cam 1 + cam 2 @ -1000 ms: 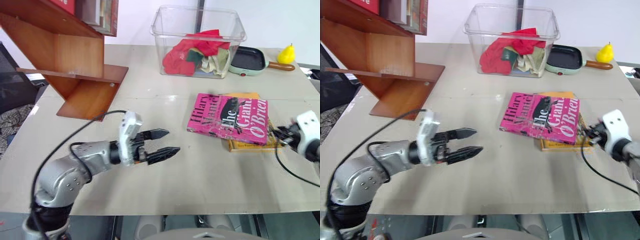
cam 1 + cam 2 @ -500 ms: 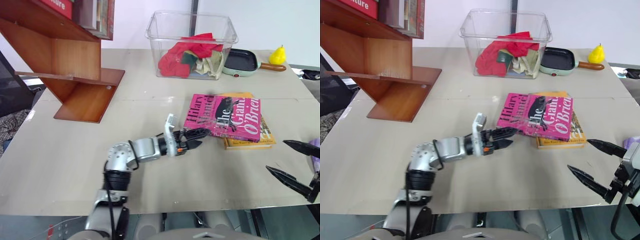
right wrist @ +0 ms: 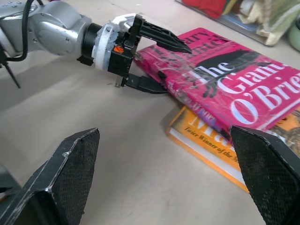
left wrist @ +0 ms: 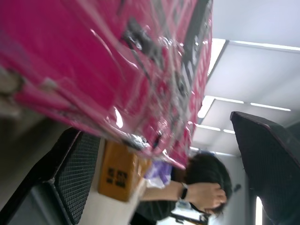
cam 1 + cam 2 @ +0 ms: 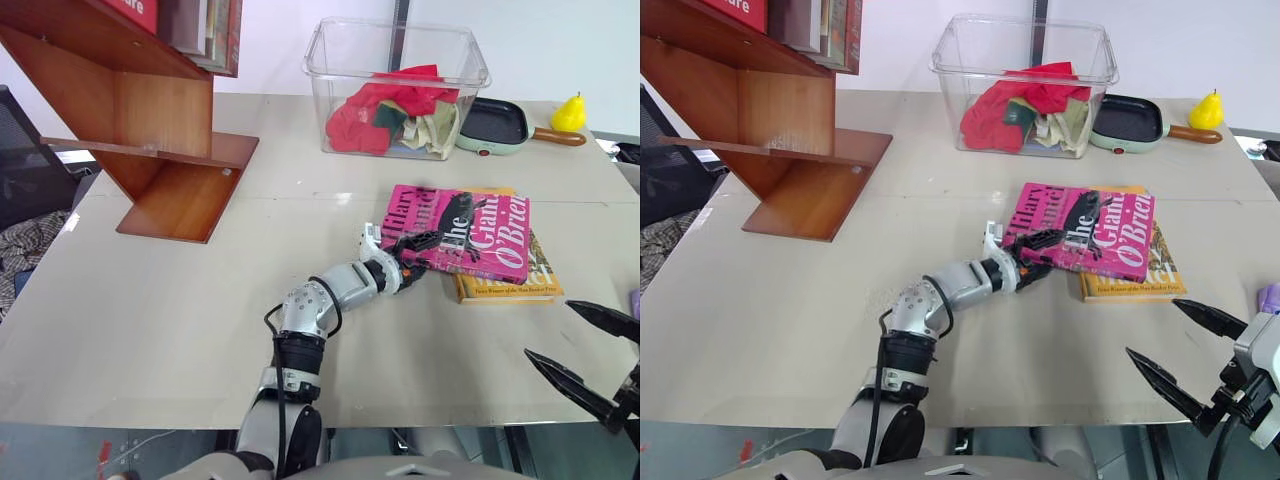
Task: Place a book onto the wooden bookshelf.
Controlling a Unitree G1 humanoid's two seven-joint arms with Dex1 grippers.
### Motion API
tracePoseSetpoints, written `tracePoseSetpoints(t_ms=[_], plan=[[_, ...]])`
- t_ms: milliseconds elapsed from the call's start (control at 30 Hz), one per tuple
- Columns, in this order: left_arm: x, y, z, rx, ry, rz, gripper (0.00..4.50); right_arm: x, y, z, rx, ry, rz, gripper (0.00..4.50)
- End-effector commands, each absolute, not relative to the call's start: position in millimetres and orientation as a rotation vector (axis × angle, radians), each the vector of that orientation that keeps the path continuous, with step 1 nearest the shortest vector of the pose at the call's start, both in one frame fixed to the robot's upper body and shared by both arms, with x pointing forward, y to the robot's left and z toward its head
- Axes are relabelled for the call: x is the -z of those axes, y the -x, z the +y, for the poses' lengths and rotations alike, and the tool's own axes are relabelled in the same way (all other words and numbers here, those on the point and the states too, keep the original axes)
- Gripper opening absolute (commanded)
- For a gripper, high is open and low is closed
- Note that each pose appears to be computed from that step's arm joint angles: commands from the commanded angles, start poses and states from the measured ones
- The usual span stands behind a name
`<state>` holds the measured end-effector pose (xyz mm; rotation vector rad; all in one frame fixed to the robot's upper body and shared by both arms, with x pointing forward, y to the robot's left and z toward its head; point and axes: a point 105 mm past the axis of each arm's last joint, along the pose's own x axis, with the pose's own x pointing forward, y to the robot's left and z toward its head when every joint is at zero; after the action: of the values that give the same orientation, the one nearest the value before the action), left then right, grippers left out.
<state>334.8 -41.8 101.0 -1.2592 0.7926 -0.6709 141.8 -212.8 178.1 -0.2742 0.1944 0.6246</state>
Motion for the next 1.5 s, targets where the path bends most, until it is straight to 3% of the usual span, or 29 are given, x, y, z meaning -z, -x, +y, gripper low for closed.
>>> tracePoseSetpoints(t_ms=[33, 367, 500, 600, 767, 833, 967, 1167, 1233, 1333, 1400, 1500], plan=[[-102.5, -355.7, -48.9, 0.594, 1.34, 0.678, 4.5, -184.3, -140.8, -210.0, -0.608, 0.318, 0.16, 4.37], [-92.7, -368.4, -66.7, 0.489, 1.375, 0.576, 4.5, -189.9, -137.5, -202.4, -0.591, 0.28, 0.082, 4.37], [-94.0, -371.0, -65.4, 0.502, 1.378, 0.563, 2.79, -189.4, -135.4, -200.6, -0.597, 0.28, 0.074, 4.5], [-102.1, -377.8, -51.5, 0.505, 1.438, 0.536, 2.03, -189.9, -138.6, -201.7, -0.596, 0.286, 0.056, 4.5], [-124.9, -388.7, -15.6, 0.521, 1.518, 0.462, 0.27, -186.9, -146.3, -198.0, -0.614, 0.28, 0.031, 4.5], [-137.3, -391.3, 1.5, 0.545, 1.522, 0.422, 0.22, -185.9, -150.3, -195.6, -0.624, 0.277, 0.018, 4.5], [-200.7, -384.1, 51.9, 0.722, 1.29, 0.187, 0.2, -184.9, -164.7, -189.6, -0.671, 0.276, -0.024, 4.5], [-274.6, -367.1, 94.0, 0.83, 0.688, -0.137, 0.2, -187.5, -190.7, -180.5, -0.751, 0.274, -0.092, 4.5], [-296.5, -349.1, 98.8, 0.915, 0.392, -0.221, 0.2, -189.3, -201.2, -175.0, -0.793, 0.273, -0.119, 4.5], [-307.3, -333.8, 110.9, 0.973, 0.35, -0.197, 0.2, -191.8, -214.2, -169.8, -0.835, 0.267, -0.148, 4.5], [-299.7, -325.8, 124.3, 0.946, 0.095, -0.245, 0.2, -190.1, -222.6, -168.2, -0.861, 0.267, -0.157, 4.5], [-320.7, -320.9, 139.0, 0.848, -0.23, -0.398, 0.2, -186.4, -232.5, -164.4, -0.898, 0.267, -0.162, 4.5]])
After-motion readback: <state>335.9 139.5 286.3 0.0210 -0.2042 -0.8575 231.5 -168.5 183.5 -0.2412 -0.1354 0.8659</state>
